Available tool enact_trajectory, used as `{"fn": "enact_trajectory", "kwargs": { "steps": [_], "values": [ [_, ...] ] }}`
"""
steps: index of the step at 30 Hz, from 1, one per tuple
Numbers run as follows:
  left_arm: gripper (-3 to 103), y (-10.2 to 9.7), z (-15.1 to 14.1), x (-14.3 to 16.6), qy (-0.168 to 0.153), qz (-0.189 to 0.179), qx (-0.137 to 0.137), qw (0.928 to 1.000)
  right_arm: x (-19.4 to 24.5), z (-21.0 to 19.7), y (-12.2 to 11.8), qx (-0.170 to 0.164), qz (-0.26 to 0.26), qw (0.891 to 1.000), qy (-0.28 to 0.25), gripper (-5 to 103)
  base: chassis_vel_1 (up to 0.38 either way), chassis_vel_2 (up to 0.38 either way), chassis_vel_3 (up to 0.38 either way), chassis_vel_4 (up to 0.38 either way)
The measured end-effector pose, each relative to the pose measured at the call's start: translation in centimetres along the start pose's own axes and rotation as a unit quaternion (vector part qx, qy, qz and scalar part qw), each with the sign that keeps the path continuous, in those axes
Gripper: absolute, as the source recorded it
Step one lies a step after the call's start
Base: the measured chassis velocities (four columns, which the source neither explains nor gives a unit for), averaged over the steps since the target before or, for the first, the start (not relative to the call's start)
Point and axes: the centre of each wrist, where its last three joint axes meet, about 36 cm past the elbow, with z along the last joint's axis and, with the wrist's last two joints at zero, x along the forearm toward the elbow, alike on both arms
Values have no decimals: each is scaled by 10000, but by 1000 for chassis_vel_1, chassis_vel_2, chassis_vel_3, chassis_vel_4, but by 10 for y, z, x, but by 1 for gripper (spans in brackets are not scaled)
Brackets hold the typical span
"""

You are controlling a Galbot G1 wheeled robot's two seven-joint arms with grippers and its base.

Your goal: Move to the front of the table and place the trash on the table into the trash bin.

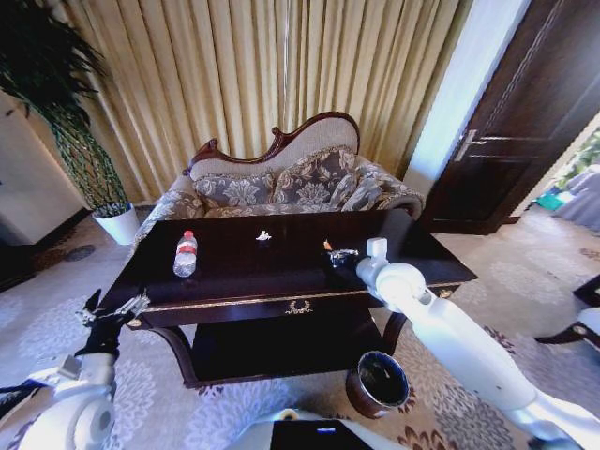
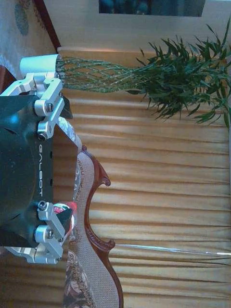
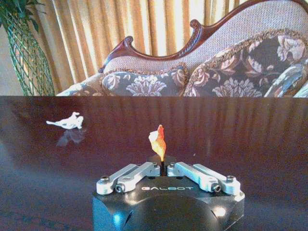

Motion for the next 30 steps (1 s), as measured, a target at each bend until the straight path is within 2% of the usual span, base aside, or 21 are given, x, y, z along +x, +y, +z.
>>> {"fn": "enact_trajectory", "kwargs": {
  "steps": [17, 20, 24, 30],
  "values": [
    [100, -1, -1, 1, 2, 12, 4, 10000, 6, 4, -2, 72, 34, 10000, 49, 2, 0, 0, 0, 0],
    [100, -1, -1, 1, 2, 16, 10, 10000, 10, 5, -1, 33, 57, 9998, -197, 2, 0, 0, 0, 0],
    [100, -1, -1, 0, -1, 20, 12, 10000, 16, 13, -3, 263, 236, 9971, -668, 2, 0, 0, 0, 0],
    [100, -1, 0, 0, -11, 34, 1, 10000, 28, 21, -9, 321, 556, 9926, -1029, 2, 0, 0, 0, 0]
  ]
}}
